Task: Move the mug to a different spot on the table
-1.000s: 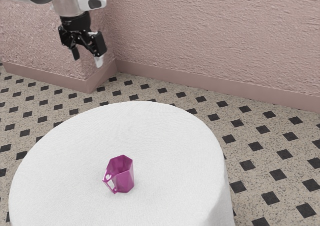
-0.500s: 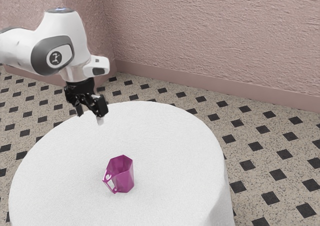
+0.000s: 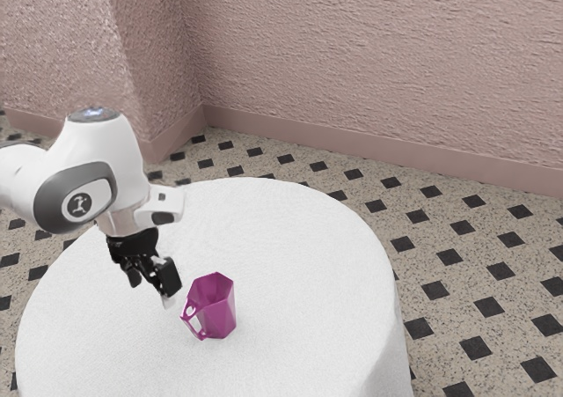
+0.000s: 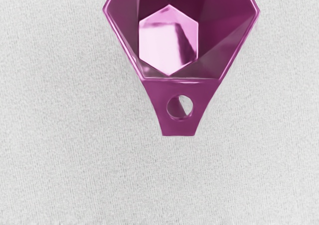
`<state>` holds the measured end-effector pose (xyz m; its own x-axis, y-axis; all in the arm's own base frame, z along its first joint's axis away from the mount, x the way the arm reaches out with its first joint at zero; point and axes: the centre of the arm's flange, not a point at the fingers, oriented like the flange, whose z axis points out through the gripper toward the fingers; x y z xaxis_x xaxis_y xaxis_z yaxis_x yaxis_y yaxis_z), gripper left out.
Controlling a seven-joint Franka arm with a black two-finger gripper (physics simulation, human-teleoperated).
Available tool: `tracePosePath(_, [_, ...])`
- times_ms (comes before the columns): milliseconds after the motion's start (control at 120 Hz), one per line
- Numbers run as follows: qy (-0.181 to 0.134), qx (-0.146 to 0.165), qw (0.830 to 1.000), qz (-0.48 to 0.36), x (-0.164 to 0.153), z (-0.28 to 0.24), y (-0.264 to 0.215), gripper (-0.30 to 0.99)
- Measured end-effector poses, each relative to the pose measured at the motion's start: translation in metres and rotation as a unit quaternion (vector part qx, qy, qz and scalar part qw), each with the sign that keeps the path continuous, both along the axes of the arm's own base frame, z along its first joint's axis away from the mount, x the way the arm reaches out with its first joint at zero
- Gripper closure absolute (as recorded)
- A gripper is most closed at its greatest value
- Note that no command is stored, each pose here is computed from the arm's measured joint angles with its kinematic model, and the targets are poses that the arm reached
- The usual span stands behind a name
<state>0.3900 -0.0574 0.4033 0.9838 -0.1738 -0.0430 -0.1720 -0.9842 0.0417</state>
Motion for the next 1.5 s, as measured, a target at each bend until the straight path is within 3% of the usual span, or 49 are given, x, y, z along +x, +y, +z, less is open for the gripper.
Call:
tracePosePath(200, [-0.041, -0.003, 0.999, -0.018, -0.021, -0.049, 0.004, 0.01])
tracePosePath(400, [-0.106, -0.006, 0.994, -0.029, -0.021, -0.071, 0.005, 0.0])
tracePosePath(633, [-0.147, -0.006, 0.988, -0.037, -0.014, -0.085, -0.004, 0.0])
tracePosePath(933, [-0.159, -0.009, 0.987, -0.01, -0.009, -0.092, -0.005, 0.0])
tracePosePath(1500, [-0.144, -0.011, 0.989, 0.033, -0.004, -0.116, -0.006, 0.0])
